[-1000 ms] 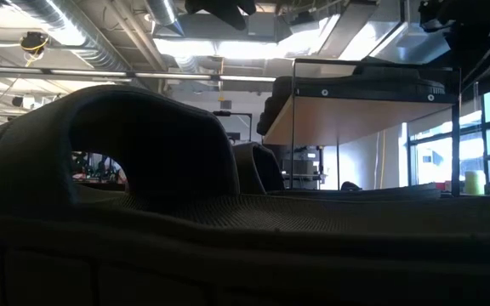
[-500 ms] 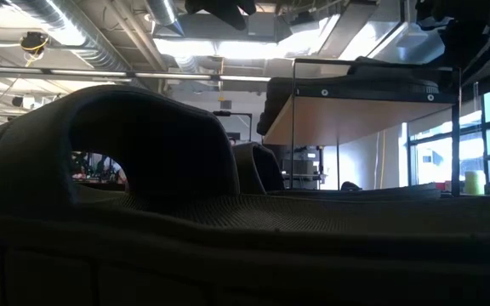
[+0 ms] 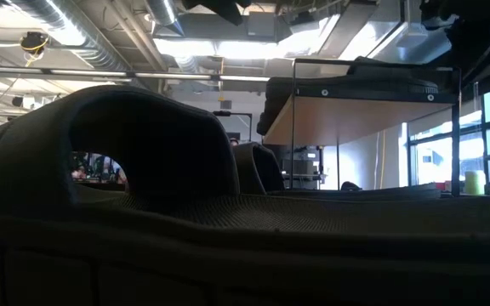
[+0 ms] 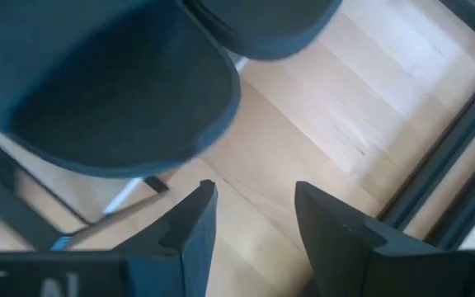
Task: Pick and place slides into the shelf
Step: Put the black slide on the shelf, then put the black slide under the shelf
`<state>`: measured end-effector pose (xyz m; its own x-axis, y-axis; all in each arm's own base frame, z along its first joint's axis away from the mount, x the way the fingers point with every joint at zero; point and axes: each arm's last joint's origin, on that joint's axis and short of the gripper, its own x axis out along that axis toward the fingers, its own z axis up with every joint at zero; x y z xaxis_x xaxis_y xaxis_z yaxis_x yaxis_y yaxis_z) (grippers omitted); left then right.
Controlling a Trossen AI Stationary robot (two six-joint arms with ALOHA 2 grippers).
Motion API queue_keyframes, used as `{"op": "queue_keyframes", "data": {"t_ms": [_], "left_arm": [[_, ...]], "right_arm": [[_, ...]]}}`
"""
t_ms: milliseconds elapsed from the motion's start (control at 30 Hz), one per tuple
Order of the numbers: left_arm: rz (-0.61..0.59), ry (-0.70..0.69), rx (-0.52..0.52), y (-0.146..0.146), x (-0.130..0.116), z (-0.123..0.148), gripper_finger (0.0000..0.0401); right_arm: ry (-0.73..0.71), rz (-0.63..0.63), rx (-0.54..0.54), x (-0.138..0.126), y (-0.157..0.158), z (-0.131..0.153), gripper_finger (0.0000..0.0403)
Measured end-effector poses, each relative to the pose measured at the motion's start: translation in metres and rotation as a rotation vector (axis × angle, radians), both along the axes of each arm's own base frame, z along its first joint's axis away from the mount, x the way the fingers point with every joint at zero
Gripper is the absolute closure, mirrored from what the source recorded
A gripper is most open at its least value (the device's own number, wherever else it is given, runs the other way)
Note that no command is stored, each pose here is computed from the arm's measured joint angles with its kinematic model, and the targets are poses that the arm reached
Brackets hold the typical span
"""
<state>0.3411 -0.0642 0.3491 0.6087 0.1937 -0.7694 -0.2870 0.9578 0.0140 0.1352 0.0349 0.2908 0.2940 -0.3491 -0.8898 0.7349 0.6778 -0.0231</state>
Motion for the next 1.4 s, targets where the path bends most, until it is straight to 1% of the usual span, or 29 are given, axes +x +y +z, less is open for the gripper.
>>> {"op": "queue_keyframes", "data": {"t_ms": [100,233,333,467,533,633,733,833,900,967,1033,1100,1233,1333,1400], "left_arm": [[-0.02,0.005,-0.002,-0.008,-0.002,0.0,0.0223],[0.004,-0.011,-0.056,-0.023,-0.006,0.0,0.0223],[0.007,-0.023,-0.109,-0.037,-0.009,0.0,0.0223],[-0.029,-0.033,-0.23,-0.061,-0.014,0.001,0.0223],[0.012,-0.048,-0.291,-0.073,-0.019,0.002,0.0223],[0.089,-0.076,-0.357,-0.093,-0.027,0.002,0.0223],[0.167,-0.109,-0.391,-0.112,-0.036,0.0,0.0223],[0.234,-0.129,-0.408,-0.128,-0.044,-0.005,0.0223],[0.274,-0.144,-0.419,-0.136,-0.045,-0.008,0.0223],[0.312,-0.127,-0.404,-0.142,-0.046,-0.018,0.0223],[0.338,-0.123,-0.4,-0.148,-0.04,-0.028,0.0223],[0.352,-0.091,-0.387,-0.152,-0.033,-0.041,0.0223],[0.379,0.022,-0.422,-0.157,-0.023,-0.065,0.0223],[0.407,0.07,-0.483,-0.164,-0.024,-0.071,0.0223],[0.422,0.058,-0.515,-0.171,-0.028,-0.071,0.0223]], "right_arm": [[-0.044,0.001,0.015,-0.002,-0.001,0.012,0.0236],[-0.118,0.016,0.038,-0.002,-0.001,0.032,0.0236],[-0.188,0.093,0.043,0.001,0.003,0.047,0.0236],[-0.324,0.226,0.023,0.012,0.008,0.062,0.0236],[-0.391,0.283,0.005,0.018,0.01,0.068,0.0236],[-0.449,0.345,-0.022,0.024,0.013,0.073,0.0236],[-0.463,0.377,-0.041,0.026,0.013,0.075,0.0236],[-0.464,0.379,-0.043,0.026,0.013,0.075,0.0236],[-0.464,0.379,-0.043,0.026,0.013,0.075,0.0236],[-0.465,0.379,-0.043,0.026,0.013,0.075,0.0236],[-0.466,0.378,-0.044,0.026,0.013,0.075,0.0236],[-0.469,0.377,-0.043,0.027,0.013,0.076,0.0236],[-0.47,0.374,-0.04,0.027,0.014,0.076,0.0236],[-0.47,0.377,-0.034,0.027,0.014,0.075,0.0236],[-0.469,0.38,-0.027,0.027,0.014,0.075,0.0236]]}}
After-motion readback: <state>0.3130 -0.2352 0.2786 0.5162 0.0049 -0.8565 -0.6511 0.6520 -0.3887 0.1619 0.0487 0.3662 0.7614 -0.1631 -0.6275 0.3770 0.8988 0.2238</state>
